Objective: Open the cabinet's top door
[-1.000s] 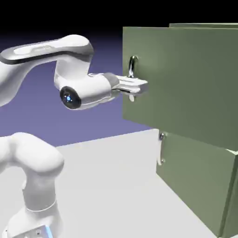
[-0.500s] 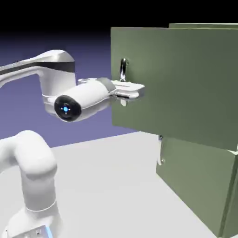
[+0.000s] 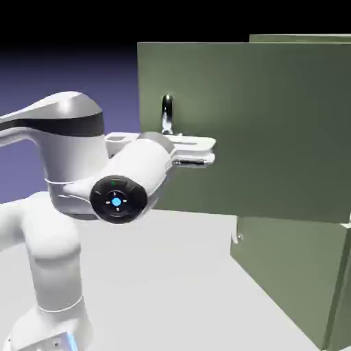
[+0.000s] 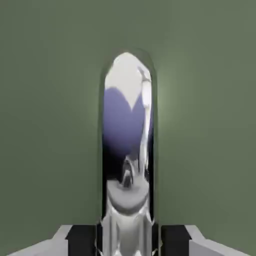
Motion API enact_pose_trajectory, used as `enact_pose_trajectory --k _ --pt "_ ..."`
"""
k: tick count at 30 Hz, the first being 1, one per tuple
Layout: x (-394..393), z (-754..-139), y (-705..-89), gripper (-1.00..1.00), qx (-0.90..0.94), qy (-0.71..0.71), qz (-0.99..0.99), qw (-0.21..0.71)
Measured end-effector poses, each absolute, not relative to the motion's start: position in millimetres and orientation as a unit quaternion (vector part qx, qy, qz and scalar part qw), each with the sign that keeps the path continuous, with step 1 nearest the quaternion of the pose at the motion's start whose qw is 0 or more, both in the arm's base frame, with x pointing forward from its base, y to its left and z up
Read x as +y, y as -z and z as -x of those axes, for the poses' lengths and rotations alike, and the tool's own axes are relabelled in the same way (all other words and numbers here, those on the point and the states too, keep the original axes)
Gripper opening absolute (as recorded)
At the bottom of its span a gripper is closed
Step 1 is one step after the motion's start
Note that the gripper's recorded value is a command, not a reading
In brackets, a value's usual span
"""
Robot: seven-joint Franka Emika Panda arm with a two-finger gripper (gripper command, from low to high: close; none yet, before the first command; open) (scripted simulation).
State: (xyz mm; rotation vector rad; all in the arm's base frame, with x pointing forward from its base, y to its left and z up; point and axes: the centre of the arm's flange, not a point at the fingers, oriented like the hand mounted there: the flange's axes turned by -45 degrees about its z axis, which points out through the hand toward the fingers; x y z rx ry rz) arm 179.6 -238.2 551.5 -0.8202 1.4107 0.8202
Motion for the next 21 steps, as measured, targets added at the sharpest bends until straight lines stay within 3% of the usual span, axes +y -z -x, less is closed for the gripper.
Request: enact_pose_trajectory --k 21 --pt "-416.4 -193.2 -551.5 -1.00 0.518 -0.482 0.482 0.518"
